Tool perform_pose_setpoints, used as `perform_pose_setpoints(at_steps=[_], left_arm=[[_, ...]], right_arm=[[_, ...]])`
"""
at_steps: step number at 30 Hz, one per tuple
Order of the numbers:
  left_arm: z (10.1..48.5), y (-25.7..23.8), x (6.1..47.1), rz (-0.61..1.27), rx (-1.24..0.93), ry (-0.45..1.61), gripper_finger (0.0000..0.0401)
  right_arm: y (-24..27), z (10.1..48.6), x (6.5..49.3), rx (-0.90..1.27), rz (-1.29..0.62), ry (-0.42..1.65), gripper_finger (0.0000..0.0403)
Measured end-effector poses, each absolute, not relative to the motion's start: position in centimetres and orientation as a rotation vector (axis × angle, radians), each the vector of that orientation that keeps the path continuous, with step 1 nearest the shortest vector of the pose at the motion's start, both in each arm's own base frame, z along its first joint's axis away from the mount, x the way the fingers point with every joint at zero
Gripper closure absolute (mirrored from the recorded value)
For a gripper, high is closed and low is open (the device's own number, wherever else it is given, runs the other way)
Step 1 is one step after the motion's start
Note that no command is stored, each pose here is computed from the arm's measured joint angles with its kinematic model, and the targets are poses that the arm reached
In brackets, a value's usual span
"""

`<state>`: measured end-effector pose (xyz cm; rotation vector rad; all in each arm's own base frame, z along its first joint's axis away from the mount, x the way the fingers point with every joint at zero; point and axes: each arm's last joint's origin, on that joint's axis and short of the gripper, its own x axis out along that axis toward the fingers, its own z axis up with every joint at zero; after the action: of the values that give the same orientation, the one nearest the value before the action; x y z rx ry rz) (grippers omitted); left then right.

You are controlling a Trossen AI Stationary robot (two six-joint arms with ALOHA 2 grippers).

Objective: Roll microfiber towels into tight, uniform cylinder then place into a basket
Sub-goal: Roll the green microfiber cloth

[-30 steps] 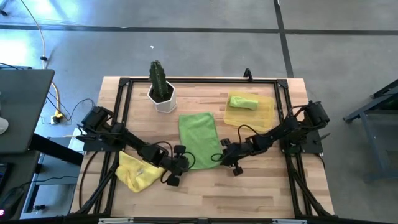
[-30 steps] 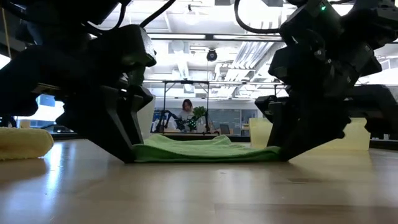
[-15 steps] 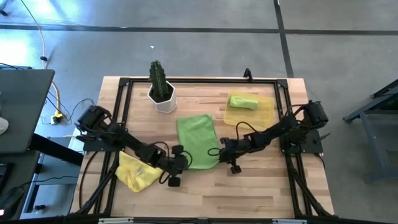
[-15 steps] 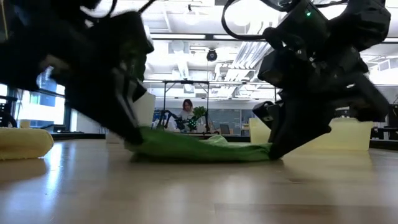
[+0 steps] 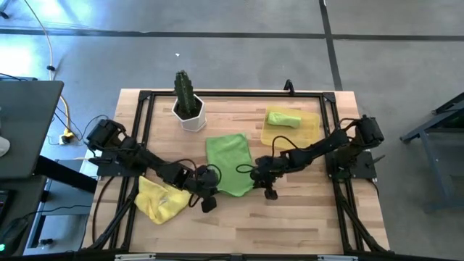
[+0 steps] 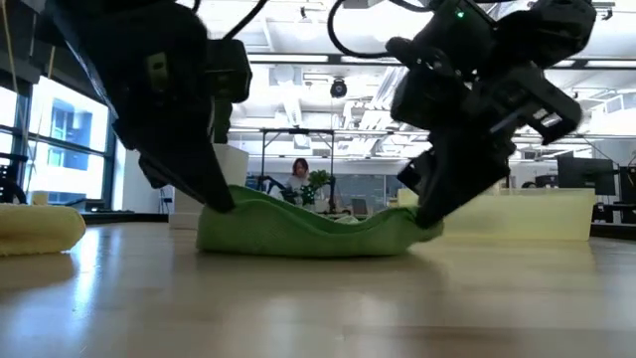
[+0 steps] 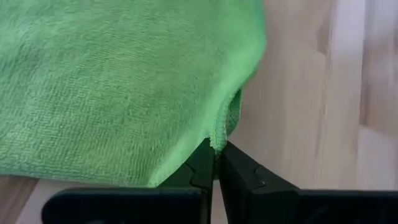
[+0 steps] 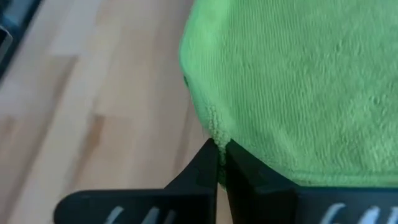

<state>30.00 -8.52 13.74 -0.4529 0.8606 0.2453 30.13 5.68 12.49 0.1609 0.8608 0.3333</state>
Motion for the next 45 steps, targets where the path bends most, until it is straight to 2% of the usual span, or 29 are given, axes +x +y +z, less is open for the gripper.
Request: perform_pose_setpoints(at_steps=[7,13,19,24,33,38,41,45], left_arm=[[14.1,-8.2,29.9,0.3,-0.558,0.851,0.0391],[14.1,-7.9,29.5,0.4,-0.628,0.856,0.0391],[13.7,-7.3,29.2,0.486,-0.684,0.875,0.0391],[13.7,-7.1,29.1,0.514,-0.678,0.871,0.0391],[12.5,-7.1,29.3,0.519,-0.615,0.903,0.0391],[12.4,-7.1,29.3,0.509,-0.583,0.908,0.0391],[12.4,-7.1,29.3,0.511,-0.578,0.906,0.0391],[12.4,-7.1,29.3,0.511,-0.578,0.905,0.0391]], right_arm=[[5.0,13.3,30.9,0.224,0.297,0.88,0.0402],[3.9,13.2,30.9,0.283,0.188,0.893,0.0402],[3.5,13.0,30.8,0.243,0.074,0.909,0.0402],[3.6,12.9,30.7,0.187,0.097,0.919,0.0392],[3.5,12.7,30.3,0.143,0.111,0.963,0.0322],[3.4,14.4,29.8,0.088,0.135,0.999,0.0304],[3.8,16.2,29.9,0.027,0.179,0.936,0.0302],[5.5,16.7,30.4,-0.083,0.276,0.823,0.0302]])
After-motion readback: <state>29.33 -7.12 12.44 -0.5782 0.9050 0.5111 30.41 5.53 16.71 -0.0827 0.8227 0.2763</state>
